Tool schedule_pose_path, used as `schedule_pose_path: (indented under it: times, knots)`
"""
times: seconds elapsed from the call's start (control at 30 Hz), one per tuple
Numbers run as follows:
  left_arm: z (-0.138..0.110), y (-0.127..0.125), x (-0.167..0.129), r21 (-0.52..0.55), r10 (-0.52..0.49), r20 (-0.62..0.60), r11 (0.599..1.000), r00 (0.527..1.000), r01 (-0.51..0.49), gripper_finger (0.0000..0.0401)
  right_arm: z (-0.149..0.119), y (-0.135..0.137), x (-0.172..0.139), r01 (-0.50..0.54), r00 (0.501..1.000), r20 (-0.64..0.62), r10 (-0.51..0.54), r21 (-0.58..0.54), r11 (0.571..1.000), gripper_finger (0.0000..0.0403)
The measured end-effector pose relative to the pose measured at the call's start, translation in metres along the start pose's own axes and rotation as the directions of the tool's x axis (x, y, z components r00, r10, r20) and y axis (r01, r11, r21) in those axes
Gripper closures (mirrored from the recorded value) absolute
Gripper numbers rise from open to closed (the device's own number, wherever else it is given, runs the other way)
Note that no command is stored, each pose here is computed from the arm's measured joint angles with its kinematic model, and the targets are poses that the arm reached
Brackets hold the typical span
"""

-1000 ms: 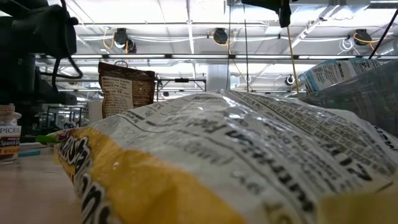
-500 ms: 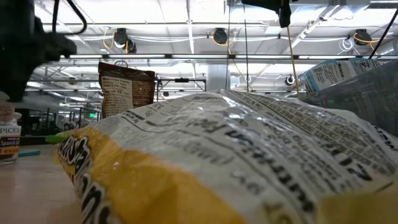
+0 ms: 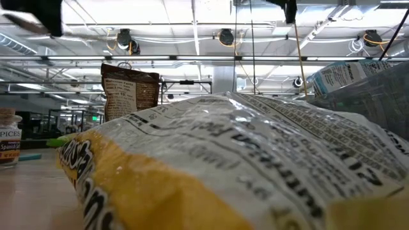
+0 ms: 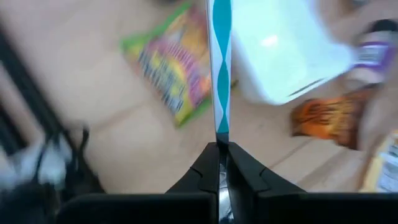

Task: Pick & Place Food Item
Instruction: Put the left blue pattern spoon into the top black transparent bin

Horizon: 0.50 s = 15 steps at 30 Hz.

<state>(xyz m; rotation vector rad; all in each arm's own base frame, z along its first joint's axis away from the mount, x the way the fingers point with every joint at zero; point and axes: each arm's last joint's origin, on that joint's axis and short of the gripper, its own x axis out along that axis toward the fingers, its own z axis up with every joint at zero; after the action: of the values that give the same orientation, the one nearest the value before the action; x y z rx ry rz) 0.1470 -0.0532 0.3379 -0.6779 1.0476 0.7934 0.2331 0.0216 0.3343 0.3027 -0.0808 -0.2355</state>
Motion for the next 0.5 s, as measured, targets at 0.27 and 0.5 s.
schedule_pose_path:
  times: [0.27, 0.5]
  knots:
    - [0.034, -0.006, -0.024, 0.342, -0.093, 0.043, 0.937, 0.995, 0.073, 0.0392, 0.017, 0.015, 0.018, -0.148, 0.986, 0.046, 0.159, -0.194, 0.97, 0.0314]
    - [0.07, -0.025, -0.015, 0.604, -0.108, 0.001, 0.793, 0.994, 0.086, 0.0392, 0.02, 0.021, 0.061, -0.257, 0.956, -0.188, 0.225, -0.167, 0.952, 0.0314]
